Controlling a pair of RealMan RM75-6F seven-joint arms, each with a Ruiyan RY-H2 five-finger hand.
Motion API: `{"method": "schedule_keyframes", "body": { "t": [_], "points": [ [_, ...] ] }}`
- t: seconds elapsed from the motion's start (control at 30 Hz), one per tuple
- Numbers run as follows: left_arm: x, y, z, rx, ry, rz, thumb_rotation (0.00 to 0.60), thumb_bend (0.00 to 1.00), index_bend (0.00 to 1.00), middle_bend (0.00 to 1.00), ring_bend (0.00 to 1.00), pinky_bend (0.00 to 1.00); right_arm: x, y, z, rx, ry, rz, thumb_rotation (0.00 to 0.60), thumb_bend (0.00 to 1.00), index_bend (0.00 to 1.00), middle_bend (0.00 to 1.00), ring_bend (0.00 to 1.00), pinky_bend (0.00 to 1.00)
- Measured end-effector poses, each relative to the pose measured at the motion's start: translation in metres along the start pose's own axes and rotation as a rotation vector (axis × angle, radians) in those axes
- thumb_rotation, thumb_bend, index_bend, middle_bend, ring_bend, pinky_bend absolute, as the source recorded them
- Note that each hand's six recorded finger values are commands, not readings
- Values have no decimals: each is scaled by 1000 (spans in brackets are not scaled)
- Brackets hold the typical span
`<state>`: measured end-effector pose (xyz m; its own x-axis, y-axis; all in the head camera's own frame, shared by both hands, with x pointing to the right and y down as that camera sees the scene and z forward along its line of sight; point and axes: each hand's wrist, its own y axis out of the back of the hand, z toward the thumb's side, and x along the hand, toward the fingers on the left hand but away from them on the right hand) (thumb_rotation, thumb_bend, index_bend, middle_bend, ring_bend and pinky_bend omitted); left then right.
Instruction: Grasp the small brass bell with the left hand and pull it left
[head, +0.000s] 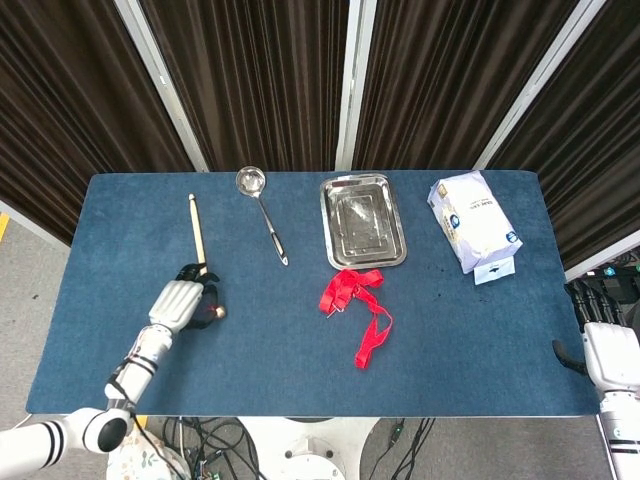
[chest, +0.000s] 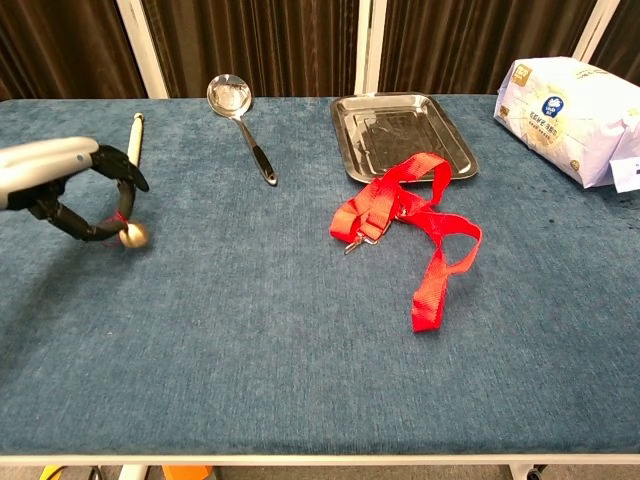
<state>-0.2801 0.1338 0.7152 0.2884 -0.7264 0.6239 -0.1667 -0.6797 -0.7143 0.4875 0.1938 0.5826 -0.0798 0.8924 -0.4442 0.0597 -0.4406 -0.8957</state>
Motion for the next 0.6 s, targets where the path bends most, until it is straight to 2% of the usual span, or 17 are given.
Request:
{"method": "schedule_keyframes", "body": {
  "t": [0.23,0.43,0.53,0.6],
  "points": [
    [-17,35,2,-47,-9,67,600,416,593,243,35,14,-1,-1,2,1,5,3,600,243,0,0,0,0],
    [-32,64,-16,-89,35,116,600,416,610,256,36,15,-1,-2,3,5,4,6,600,244,0,0,0,0],
    [-33,60,-16,-85,40,87,600,426,611,256,36,15,-1,-2,3,7,4,7,600,244,0,0,0,0],
    [-34,54,-13,-109,32,41,600,437,616,256,35,21,-1,-2,3,8,3,7,600,244,0,0,0,0]
  ]
}}
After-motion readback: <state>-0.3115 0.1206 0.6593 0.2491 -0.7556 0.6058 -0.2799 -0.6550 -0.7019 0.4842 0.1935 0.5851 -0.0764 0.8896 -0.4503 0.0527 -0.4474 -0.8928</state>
